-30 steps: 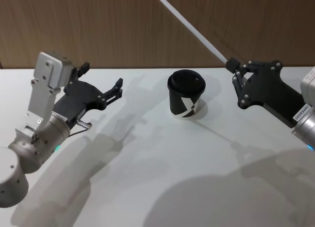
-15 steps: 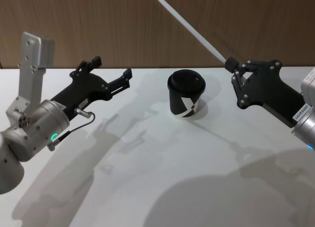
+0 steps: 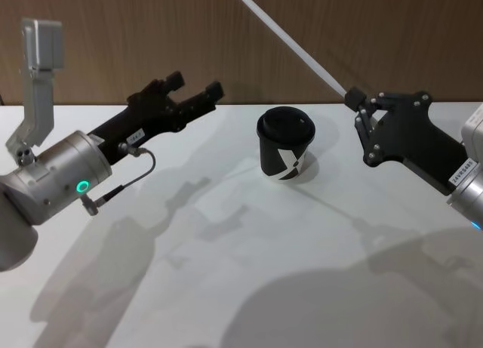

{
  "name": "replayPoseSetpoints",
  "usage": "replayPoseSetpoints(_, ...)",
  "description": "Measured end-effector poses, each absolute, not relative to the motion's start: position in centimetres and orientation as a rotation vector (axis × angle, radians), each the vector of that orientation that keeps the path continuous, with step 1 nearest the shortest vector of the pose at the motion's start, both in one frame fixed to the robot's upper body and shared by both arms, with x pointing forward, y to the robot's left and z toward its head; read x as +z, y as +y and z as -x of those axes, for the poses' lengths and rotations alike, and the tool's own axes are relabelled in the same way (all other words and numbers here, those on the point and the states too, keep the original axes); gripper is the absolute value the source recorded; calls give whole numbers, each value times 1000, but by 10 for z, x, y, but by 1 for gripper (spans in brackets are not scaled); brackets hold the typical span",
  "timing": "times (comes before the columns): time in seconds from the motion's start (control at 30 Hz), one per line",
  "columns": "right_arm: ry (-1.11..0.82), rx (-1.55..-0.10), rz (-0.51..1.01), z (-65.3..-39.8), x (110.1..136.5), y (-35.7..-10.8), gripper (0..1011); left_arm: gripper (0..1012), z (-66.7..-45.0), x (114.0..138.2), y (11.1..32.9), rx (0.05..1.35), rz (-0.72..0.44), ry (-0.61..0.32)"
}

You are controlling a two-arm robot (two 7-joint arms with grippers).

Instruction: Pick up the straw with one hand, pass it to the other hand, and insert it into the cup.

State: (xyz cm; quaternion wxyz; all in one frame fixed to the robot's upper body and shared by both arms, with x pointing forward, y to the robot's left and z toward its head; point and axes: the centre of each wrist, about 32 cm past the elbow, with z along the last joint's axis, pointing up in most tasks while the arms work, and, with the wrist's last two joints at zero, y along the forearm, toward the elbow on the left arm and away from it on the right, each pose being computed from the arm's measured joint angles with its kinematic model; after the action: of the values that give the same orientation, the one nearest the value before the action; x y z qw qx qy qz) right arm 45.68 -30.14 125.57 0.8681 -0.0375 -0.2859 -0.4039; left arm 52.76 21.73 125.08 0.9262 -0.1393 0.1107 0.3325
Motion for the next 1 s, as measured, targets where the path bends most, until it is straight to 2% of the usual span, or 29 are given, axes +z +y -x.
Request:
replayPoseSetpoints(0.27, -599, -844, 78, -457, 1256, -301, 0, 1002, -537, 1259, 210, 556, 355, 319)
replayPoseSetpoints(0.57, -599, -844, 78, -457, 1256, -301, 0, 1003, -549, 1268, 188, 422, 404, 398)
replayPoseSetpoints(1.0, -599, -844, 78, -457, 1256, -301, 0, 1002, -558, 1273, 165, 365, 411, 432)
